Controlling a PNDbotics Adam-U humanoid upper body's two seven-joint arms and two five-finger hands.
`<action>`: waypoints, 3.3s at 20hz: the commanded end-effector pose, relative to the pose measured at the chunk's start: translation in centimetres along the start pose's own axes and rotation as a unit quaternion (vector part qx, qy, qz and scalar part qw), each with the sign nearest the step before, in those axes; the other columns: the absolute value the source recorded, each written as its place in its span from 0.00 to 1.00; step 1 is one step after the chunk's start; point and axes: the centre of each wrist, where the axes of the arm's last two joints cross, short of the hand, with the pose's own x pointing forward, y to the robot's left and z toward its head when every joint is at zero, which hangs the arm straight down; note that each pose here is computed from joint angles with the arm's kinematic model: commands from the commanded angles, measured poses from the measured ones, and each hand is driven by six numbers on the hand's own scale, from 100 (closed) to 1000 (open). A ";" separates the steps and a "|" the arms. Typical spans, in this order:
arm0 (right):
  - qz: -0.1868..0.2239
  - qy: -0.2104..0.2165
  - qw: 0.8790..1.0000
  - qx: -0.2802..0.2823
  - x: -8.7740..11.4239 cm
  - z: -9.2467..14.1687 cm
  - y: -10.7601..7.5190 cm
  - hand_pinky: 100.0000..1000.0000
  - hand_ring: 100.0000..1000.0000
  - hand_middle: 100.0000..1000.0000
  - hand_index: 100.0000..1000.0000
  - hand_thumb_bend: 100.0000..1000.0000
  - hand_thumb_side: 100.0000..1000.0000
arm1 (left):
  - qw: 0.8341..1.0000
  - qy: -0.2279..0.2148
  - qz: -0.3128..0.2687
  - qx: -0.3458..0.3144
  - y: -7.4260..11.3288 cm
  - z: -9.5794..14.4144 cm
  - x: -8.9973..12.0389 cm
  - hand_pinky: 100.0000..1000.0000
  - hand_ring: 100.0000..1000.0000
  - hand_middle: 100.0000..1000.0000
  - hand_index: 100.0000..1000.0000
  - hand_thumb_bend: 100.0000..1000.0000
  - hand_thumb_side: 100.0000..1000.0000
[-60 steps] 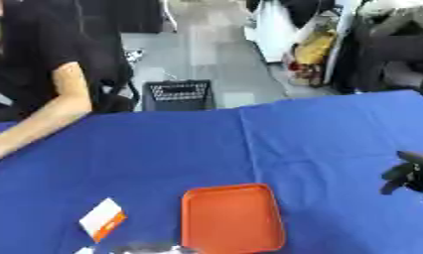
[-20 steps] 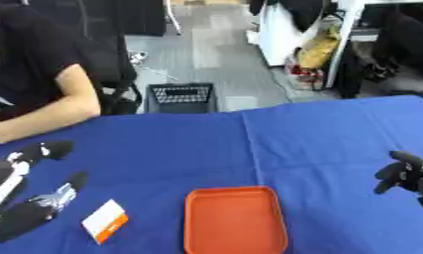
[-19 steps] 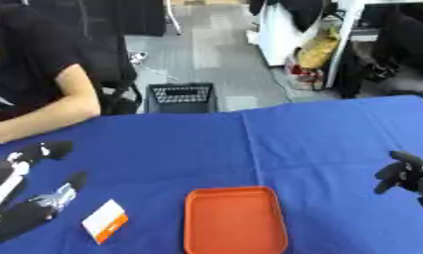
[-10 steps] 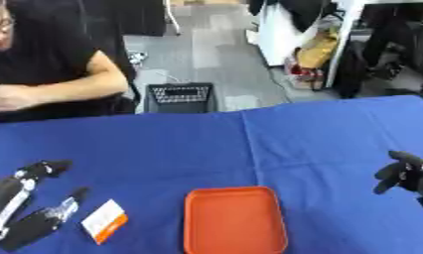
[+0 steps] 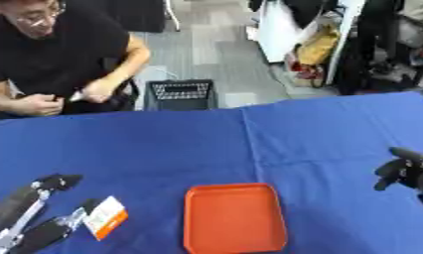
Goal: Pick up objects on the table and place them in the box.
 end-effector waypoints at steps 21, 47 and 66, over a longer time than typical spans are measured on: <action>0.012 0.000 1.000 0.010 0.2 0.1 -0.4 0.53 0.52 0.62 0.93 0.00 0.93 | 1.000 -0.008 -0.018 -0.022 0.2 -1.1 0.6 0.90 0.76 0.71 0.90 0.80 0.77; 0.014 -0.001 1.000 0.011 0.3 0.0 -0.5 0.53 0.52 0.62 0.93 0.00 0.93 | 0.994 -0.014 -0.099 -0.050 0.0 -1.6 1.8 0.86 0.74 0.64 0.87 0.81 0.75; 0.015 -0.001 1.000 0.010 0.3 0.0 -0.5 0.53 0.52 0.62 0.93 0.00 0.93 | 0.991 0.000 -0.114 -0.065 -1.2 -1.5 1.7 0.84 0.73 0.59 0.85 0.64 0.64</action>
